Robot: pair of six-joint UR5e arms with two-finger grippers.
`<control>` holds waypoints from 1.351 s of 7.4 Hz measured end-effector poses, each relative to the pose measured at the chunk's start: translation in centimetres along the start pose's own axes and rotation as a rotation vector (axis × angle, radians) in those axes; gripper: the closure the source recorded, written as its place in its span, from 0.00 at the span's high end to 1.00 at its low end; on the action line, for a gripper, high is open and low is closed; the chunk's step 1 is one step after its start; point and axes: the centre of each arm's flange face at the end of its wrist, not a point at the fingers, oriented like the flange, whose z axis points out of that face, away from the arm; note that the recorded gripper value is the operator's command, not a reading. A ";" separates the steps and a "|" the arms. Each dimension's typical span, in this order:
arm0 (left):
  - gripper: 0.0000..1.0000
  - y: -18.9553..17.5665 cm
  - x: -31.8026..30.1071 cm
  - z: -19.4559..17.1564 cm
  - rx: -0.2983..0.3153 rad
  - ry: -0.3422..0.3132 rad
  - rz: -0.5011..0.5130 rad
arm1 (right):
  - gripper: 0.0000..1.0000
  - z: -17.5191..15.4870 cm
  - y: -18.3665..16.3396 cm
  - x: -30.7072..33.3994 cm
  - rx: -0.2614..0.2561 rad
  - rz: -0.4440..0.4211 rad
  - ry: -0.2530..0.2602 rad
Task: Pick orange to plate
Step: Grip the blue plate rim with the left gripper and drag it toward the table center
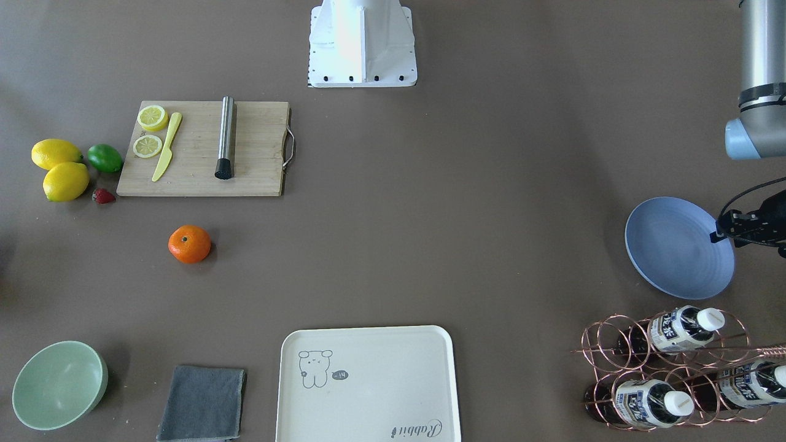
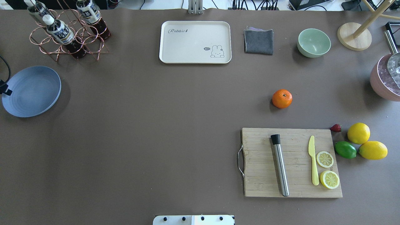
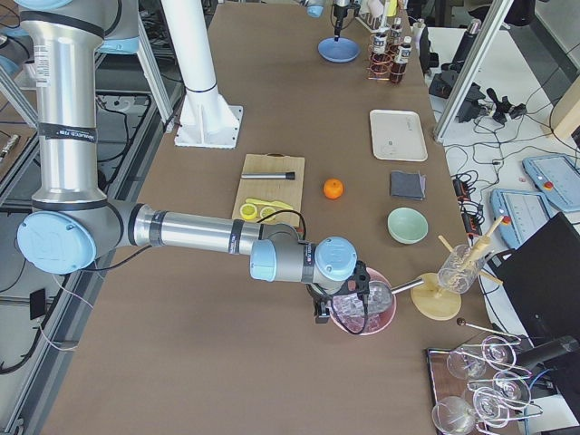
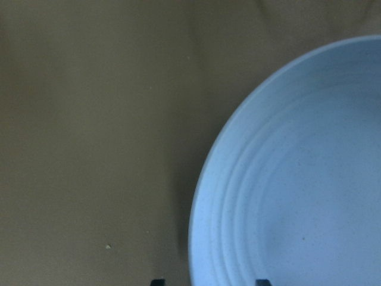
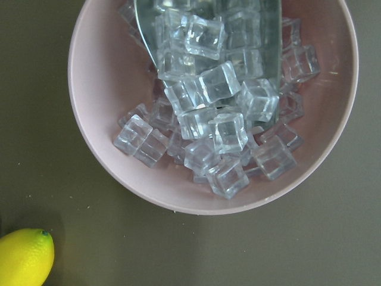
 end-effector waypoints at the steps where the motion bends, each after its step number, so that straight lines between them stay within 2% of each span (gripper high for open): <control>1: 0.00 -0.1 0.0 0.0 -0.001 0.000 -0.002 | 1.00 -0.1 -0.1 -0.2 0.002 -0.004 0.000; 3: 0.00 -0.6 0.7 -0.4 0.007 0.003 -0.016 | 1.00 -0.7 -0.4 -1.1 0.013 -0.021 0.001; 6: 0.00 -2.3 4.9 -3.7 0.072 0.039 -0.075 | 1.00 -1.1 -1.1 -3.6 0.021 -0.068 0.002; 8: 0.00 -2.9 10.9 -6.8 0.113 0.114 -0.140 | 1.00 -0.9 -2.4 -9.0 0.018 -0.069 -0.001; 10: 0.00 -2.2 20.9 -7.7 0.101 0.197 -0.175 | 1.00 -0.4 -4.3 -16.8 0.010 -0.053 -0.018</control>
